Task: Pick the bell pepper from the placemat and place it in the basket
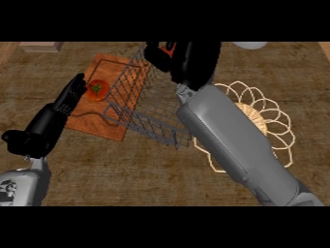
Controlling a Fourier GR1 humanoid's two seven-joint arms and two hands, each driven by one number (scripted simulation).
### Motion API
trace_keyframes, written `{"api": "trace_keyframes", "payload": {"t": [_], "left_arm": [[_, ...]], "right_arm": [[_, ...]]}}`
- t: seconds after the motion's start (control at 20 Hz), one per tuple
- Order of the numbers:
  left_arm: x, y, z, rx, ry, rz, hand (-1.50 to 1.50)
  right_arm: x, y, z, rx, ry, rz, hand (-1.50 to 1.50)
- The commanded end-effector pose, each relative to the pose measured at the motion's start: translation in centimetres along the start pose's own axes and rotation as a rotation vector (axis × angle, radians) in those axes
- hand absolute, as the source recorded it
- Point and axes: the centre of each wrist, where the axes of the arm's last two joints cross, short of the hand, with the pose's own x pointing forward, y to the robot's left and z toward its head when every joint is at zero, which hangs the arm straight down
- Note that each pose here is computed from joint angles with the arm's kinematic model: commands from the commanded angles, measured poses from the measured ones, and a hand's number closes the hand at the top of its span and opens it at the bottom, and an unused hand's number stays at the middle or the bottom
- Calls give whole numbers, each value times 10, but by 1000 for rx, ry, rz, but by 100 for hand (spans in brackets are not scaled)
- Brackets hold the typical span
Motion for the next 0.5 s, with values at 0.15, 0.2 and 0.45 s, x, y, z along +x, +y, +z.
{"api": "trace_keyframes", "payload": {"t": [0.15, 0.2, 0.45], "left_arm": [[-5, -9, -5, -1, -8, -3, 0], [-3, 0, 1, -16, -6, 5, 0], [0, 19, 18, -9, 0, -8, 0]], "right_arm": [[-21, 7, -14, -133, 115, -156, -150], [-30, 10, -16, -129, 122, -133, -150], [-39, 10, -16, -84, 58, -86, -150]]}}
